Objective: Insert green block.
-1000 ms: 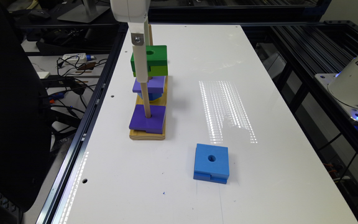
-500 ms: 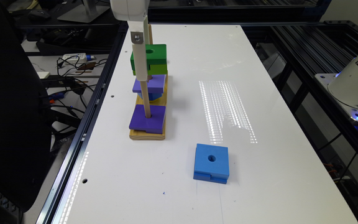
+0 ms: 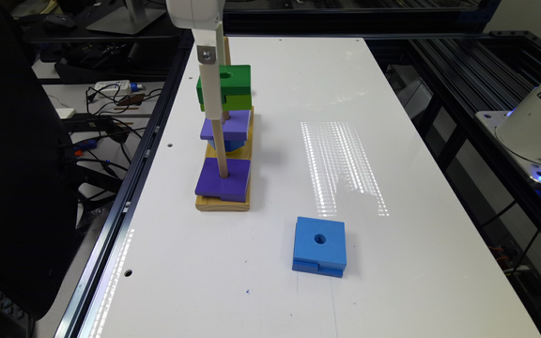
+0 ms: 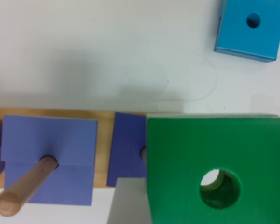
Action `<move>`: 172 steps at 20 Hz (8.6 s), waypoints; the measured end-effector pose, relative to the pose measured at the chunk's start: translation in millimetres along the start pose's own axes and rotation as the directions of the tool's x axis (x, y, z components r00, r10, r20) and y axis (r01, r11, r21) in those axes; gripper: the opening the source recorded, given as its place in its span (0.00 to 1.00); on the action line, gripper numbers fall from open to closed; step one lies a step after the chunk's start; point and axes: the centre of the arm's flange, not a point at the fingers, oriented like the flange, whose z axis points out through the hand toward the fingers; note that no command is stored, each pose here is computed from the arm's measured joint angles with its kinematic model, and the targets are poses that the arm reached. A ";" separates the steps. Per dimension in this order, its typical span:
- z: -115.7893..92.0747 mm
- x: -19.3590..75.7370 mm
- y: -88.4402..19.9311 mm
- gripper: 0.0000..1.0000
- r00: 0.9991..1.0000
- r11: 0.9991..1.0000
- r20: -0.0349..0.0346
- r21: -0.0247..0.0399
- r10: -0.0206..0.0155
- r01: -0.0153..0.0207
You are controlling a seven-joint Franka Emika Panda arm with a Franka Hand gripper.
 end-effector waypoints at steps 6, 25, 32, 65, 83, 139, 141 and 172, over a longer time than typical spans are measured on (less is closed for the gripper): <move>-0.1 1.5 1.1 0.00 1.000 1.000 0.000 0.000 0.002 -0.002; -0.4 4.8 3.4 0.00 1.000 1.000 -0.001 0.000 0.000 0.000; 1.9 4.3 4.3 0.00 1.000 1.000 0.002 -0.003 0.000 0.000; 4.1 9.2 8.8 0.00 1.000 1.000 0.001 -0.004 0.002 -0.002; 4.1 10.3 9.4 0.00 1.000 1.000 0.001 -0.003 0.003 -0.003; 11.0 21.5 -4.6 0.00 1.000 1.000 -0.008 0.027 0.003 -0.002; 11.0 21.5 -4.6 0.00 1.000 1.000 -0.008 0.027 0.003 -0.002; 19.1 22.2 -4.6 0.00 1.000 1.000 -0.003 0.021 0.002 -0.002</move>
